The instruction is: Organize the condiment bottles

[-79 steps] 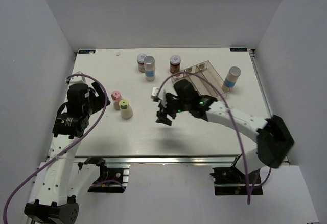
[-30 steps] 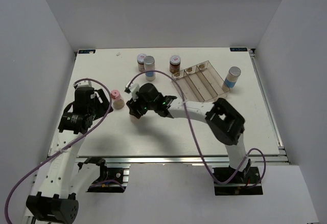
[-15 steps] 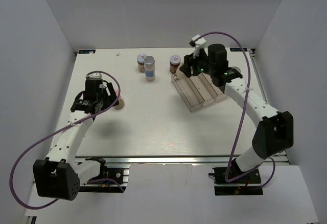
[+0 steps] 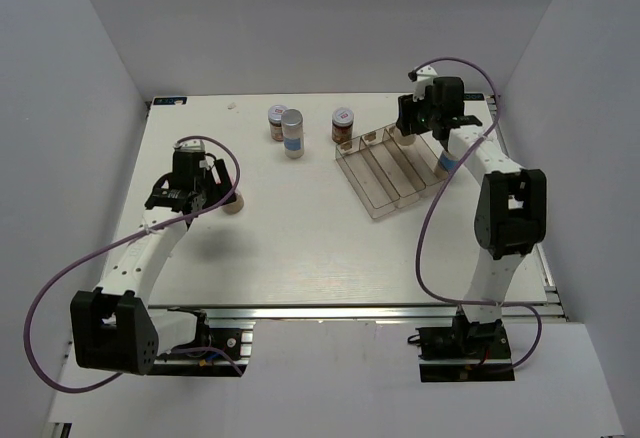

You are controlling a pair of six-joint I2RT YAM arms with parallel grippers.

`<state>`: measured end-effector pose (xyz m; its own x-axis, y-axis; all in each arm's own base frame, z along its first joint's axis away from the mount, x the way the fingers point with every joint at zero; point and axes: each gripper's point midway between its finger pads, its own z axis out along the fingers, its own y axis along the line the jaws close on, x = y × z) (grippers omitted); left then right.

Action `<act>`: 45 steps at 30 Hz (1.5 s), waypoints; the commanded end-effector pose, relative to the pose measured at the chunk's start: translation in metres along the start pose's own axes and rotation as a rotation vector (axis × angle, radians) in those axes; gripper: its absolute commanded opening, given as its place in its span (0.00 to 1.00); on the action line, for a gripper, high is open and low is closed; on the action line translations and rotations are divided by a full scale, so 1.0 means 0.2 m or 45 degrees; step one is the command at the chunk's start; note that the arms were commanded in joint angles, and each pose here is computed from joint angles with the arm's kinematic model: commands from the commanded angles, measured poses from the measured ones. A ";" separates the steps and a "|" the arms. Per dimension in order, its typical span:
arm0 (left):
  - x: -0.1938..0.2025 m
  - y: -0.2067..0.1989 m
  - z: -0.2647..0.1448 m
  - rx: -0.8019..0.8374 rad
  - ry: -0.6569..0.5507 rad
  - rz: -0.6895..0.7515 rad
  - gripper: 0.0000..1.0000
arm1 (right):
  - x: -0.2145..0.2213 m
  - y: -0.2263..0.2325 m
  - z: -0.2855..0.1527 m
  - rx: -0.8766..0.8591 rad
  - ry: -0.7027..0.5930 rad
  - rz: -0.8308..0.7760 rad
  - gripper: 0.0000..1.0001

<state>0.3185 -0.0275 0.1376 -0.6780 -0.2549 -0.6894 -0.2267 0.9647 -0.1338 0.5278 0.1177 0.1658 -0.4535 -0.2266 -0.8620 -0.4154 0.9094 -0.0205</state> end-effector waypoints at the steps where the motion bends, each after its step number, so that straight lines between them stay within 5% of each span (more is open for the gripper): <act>1: -0.09 -0.02 -0.05 0.027 -0.082 -0.029 0.94 | -0.28 -0.11 0.04 0.063 -0.177 -0.067 0.00; 21: -0.03 -0.01 -0.02 0.026 -0.037 0.001 0.98 | -0.02 -0.18 0.30 0.076 -0.047 -0.084 0.01; 26: -0.04 -0.01 0.02 0.014 -0.033 0.037 0.98 | 0.02 -0.18 0.32 0.069 -0.029 -0.086 0.62; 30: -0.06 0.00 0.07 -0.017 -0.023 0.061 0.98 | 0.02 -0.16 0.28 0.057 -0.022 -0.085 0.78; 35: -0.09 -0.01 0.14 -0.047 -0.021 0.076 0.98 | -0.04 -0.14 0.17 0.026 -0.059 -0.064 0.88; 45: -0.15 -0.09 0.32 -0.041 -0.008 0.127 0.98 | -0.15 0.01 -0.14 -0.094 -0.165 -0.034 0.87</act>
<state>0.3655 -0.0313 0.0971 -0.7417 -0.1737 -0.6478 -0.1909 0.9806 -0.0444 0.5258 0.1077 0.1527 -0.4458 -0.2401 -0.8623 -0.4488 0.8935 -0.0168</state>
